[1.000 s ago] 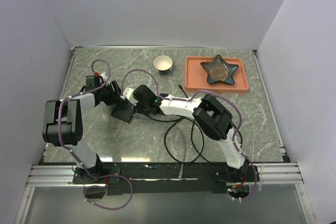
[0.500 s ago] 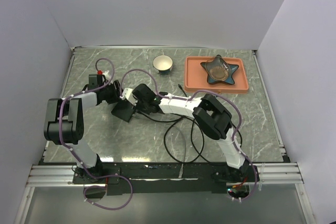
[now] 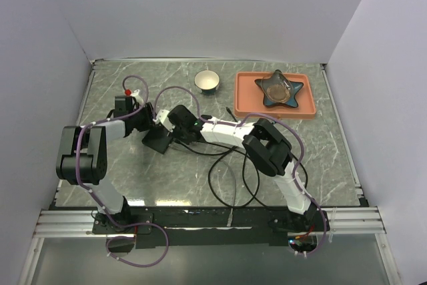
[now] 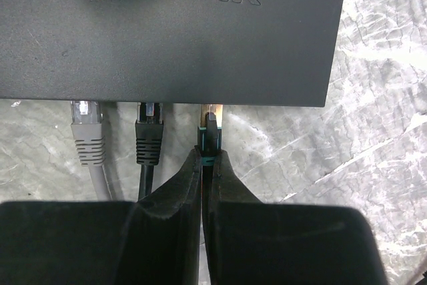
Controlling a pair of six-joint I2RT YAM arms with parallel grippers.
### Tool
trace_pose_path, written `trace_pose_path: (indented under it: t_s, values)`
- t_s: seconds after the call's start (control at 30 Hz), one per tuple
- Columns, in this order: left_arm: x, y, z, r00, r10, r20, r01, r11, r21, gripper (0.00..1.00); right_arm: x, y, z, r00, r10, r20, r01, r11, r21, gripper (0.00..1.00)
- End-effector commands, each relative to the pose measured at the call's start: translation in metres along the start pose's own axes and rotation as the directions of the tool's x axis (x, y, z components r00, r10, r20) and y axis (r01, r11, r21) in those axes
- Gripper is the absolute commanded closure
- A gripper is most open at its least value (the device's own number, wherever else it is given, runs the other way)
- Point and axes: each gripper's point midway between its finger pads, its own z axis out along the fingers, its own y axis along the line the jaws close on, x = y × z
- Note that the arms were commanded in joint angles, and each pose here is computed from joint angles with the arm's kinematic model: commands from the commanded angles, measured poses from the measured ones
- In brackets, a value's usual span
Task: Insert the plug into the switch port
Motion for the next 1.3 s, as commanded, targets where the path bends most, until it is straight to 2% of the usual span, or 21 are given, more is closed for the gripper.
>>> trace_pose_path:
  t_s: [0.0, 0.17, 0.53, 1.03, 1.27]
  values:
    - [0.051, -0.074, -0.009, 0.982, -0.016, -0.189, 0.064, 0.966, 0.251, 0.50, -0.112, 0.000, -0.014, 0.932, 0.040, 0.360, -0.031, 0.999, -0.030, 1.00]
    - [0.058, -0.071, -0.009, 0.982, -0.025, -0.189, 0.065, 0.975, 0.211, 0.53, -0.124, -0.002, -0.023, 0.923, 0.060, 0.380, -0.047, 0.998, -0.045, 1.00]
    - [0.073, -0.081, -0.012, 0.978, -0.026, -0.206, 0.075, 0.970, 0.233, 0.55, -0.144, -0.001, -0.032, 0.907, 0.111, 0.406, -0.085, 0.993, -0.081, 1.00]
    - [0.087, -0.108, -0.031, 0.973, 0.009, -0.231, 0.067, 0.945, 0.319, 0.56, -0.155, 0.015, -0.041, 0.876, 0.095, 0.472, -0.027, 0.989, -0.148, 1.00]
    - [0.093, -0.109, -0.031, 0.967, 0.015, -0.253, 0.068, 0.946, 0.316, 0.56, -0.169, 0.015, -0.052, 0.848, 0.082, 0.524, 0.002, 0.987, -0.158, 1.00]
